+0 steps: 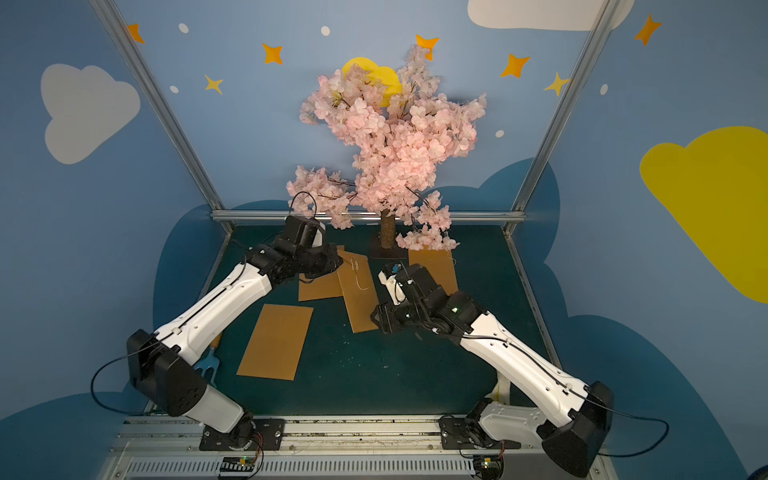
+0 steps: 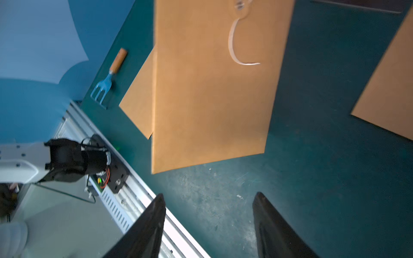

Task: Open the file bag
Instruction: Pick up the file bag from the center of the board.

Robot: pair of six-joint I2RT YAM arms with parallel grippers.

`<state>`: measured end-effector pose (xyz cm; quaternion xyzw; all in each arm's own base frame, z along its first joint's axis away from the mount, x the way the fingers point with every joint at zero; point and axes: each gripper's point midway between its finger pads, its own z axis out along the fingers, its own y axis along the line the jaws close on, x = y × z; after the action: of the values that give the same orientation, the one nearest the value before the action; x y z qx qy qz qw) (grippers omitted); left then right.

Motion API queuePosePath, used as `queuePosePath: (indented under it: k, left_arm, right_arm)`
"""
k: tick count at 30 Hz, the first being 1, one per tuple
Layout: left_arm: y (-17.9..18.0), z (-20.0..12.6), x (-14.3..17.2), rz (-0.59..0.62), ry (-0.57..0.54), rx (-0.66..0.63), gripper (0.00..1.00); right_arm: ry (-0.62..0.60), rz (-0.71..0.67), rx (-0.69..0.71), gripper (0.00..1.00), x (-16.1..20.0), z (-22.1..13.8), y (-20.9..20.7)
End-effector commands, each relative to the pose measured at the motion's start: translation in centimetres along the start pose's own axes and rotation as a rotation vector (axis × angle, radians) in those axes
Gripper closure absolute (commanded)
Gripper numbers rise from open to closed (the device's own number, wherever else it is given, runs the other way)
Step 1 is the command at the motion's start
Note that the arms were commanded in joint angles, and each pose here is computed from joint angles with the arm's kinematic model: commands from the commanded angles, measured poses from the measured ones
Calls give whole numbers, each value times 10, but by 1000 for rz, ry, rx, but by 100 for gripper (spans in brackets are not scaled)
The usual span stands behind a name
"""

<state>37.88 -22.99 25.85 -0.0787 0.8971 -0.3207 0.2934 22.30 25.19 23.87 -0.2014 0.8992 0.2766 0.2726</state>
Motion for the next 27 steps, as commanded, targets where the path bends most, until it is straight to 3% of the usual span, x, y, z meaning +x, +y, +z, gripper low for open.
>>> queuePosePath:
  k: [1, 5, 10, 18, 23, 27]
  left_arm:
    - [-54, -27, -11, 28, -52, 370, 97]
    - [-67, -38, 5, 22, -12, 603, 97]
    - [-66, -44, 20, 35, 21, 754, 97]
    - [-63, -48, 25, 49, 49, 808, 97]
    - [-61, -41, 25, 30, 63, 820, 97]
    - [-58, -34, 27, 18, 77, 822, 97]
  right_arm:
    - [-61, 66, -76, 37, -18, -2, -8]
    - [-70, 108, -123, 37, -33, 1, -21]
    - [-100, 171, -195, 38, -53, -1, -35]
    - [-117, 228, -273, 37, -65, -9, -53]
    - [-73, 252, -444, 41, -68, -3, -37]
    - [-52, 271, -507, 56, -67, 3, -33]
